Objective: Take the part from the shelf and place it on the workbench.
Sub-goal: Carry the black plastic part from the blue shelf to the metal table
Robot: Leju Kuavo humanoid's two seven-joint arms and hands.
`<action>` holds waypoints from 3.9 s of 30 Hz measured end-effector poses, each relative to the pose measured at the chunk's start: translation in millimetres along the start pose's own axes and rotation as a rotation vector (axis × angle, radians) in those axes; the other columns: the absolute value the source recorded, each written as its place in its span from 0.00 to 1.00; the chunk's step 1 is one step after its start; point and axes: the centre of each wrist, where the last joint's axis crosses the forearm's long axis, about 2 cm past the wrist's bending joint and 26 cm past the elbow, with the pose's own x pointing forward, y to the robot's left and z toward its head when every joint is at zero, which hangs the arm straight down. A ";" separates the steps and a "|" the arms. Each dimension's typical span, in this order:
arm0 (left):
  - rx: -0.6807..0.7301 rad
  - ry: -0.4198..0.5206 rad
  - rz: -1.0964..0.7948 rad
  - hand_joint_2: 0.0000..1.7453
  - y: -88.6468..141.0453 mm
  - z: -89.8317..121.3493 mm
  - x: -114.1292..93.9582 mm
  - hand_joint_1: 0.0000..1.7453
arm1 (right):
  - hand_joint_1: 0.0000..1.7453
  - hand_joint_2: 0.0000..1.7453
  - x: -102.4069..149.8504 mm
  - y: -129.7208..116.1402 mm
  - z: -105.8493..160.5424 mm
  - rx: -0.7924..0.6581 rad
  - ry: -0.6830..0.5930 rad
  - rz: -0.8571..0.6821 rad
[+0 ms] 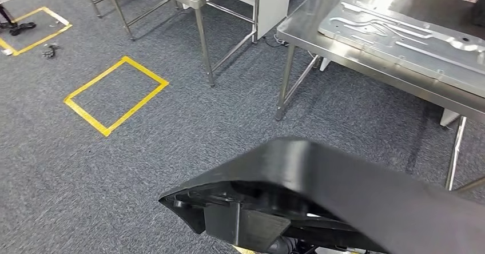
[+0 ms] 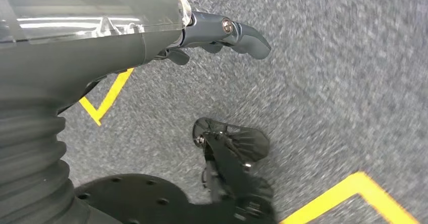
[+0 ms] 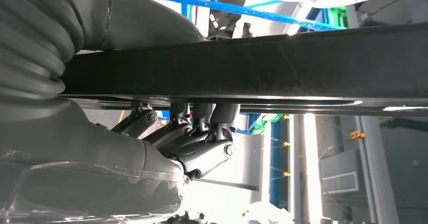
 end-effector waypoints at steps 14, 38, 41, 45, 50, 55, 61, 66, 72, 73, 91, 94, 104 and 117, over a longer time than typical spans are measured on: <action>0.001 0.008 0.017 1.00 -3.3 0.5 -0.7 0.00 | 1.00 1.00 0.5 -1.2 -1.2 0.012 0.004 -0.007; -0.009 0.014 0.029 1.00 1.2 0.7 -2.8 0.00 | 1.00 1.00 1.4 -0.8 -1.1 -0.006 -0.021 -0.025; -0.009 0.011 0.030 1.00 0.9 0.3 -1.5 0.00 | 1.00 1.00 1.9 0.0 -0.5 -0.023 -0.039 -0.043; -0.007 0.009 0.033 1.00 1.7 0.5 -2.4 0.00 | 1.00 1.00 3.3 -1.1 0.6 -0.044 -0.054 -0.051; -0.006 0.010 0.036 1.00 2.1 0.9 -3.6 0.00 | 1.00 1.00 2.7 -0.4 2.5 -0.063 -0.027 -0.026; -0.006 0.009 0.037 1.00 1.7 0.8 -3.4 0.00 | 1.00 1.00 2.3 0.1 2.4 -0.062 -0.019 -0.011; -0.018 0.005 0.036 1.00 2.4 0.2 -1.7 0.00 | 1.00 1.00 2.8 2.0 0.0 -0.062 -0.039 -0.011; -0.018 0.006 0.031 1.00 4.6 0.1 -1.9 0.00 | 1.00 1.00 4.0 4.8 -0.6 -0.058 -0.056 -0.019; -0.026 -0.013 0.029 1.00 4.8 -1.2 2.3 0.00 | 1.00 1.00 5.2 7.6 -1.0 -0.017 -0.061 -0.013; -0.030 -0.017 0.030 1.00 4.4 -1.3 2.7 0.00 | 1.00 1.00 5.3 7.6 -1.0 -0.013 -0.062 -0.012; -0.064 -0.018 0.030 1.00 5.2 -1.7 3.8 0.00 | 1.00 1.00 5.7 6.2 -3.1 -0.002 -0.063 -0.011; -0.073 -0.013 0.031 1.00 5.5 -1.0 1.5 0.00 | 1.00 1.00 5.0 6.9 -2.4 0.000 -0.060 -0.018; -0.101 -0.034 0.045 1.00 5.4 -1.6 3.4 0.00 | 1.00 1.00 4.5 7.3 -1.4 -0.011 -0.064 0.002; -0.098 -0.040 0.045 1.00 7.0 -1.7 3.2 0.00 | 1.00 1.00 5.0 6.8 0.0 -0.025 -0.063 0.018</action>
